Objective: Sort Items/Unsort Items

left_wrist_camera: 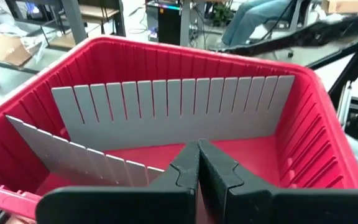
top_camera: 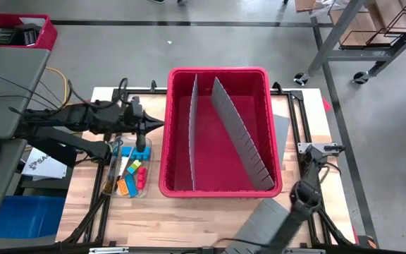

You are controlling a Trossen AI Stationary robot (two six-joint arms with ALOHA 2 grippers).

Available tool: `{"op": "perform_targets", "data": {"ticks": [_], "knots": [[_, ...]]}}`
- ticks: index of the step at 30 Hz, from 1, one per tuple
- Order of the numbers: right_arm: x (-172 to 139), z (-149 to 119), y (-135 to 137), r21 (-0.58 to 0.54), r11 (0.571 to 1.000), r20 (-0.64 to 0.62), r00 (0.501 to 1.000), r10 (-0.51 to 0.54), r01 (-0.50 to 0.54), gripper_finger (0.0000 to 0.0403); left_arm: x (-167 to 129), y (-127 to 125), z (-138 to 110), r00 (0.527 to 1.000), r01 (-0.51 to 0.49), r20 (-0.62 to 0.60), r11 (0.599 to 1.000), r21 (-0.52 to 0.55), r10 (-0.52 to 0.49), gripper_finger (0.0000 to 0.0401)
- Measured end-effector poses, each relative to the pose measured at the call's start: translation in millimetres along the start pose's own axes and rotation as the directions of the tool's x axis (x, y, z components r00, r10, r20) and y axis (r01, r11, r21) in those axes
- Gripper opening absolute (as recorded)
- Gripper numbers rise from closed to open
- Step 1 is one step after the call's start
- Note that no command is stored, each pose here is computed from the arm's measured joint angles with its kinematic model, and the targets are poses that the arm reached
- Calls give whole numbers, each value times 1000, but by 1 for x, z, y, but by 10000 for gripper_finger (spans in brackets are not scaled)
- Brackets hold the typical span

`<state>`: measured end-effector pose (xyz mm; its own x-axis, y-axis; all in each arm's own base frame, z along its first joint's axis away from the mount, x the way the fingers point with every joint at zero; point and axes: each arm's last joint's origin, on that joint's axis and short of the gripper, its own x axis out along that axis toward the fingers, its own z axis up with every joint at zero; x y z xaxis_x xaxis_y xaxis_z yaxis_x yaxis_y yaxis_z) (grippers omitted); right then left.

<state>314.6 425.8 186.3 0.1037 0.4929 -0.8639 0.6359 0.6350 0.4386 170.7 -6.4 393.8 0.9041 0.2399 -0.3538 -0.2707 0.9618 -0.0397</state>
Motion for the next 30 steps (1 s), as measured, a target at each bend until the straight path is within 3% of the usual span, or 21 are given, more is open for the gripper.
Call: {"op": "perform_targets", "data": {"ticks": [6, 11, 14, 21, 30], "knots": [[-7, -67, -14, 253, 961, -116, 990, -82, 109, 0, 10, -3, -2, 999, -5, -35, 1000, 21, 6, 0], [10, -103, -30, 336, 926, -120, 983, -138, 171, 0, 15, -5, -3, 999, -7, -51, 999, 36, 9, 0], [20, -96, -40, 359, 908, -45, 976, -215, 217, 0, 16, -5, -3, 999, -8, -53, 999, 37, 10, 0], [44, -59, -36, 379, 908, 23, 979, -202, 178, 0, 15, -4, -3, 999, -8, -50, 999, 35, 10, 0], [22, -36, -50, 475, 822, 92, 911, -402, 315, 0, 15, -4, -3, 999, -21, -49, 999, 49, 23, 0]]}}
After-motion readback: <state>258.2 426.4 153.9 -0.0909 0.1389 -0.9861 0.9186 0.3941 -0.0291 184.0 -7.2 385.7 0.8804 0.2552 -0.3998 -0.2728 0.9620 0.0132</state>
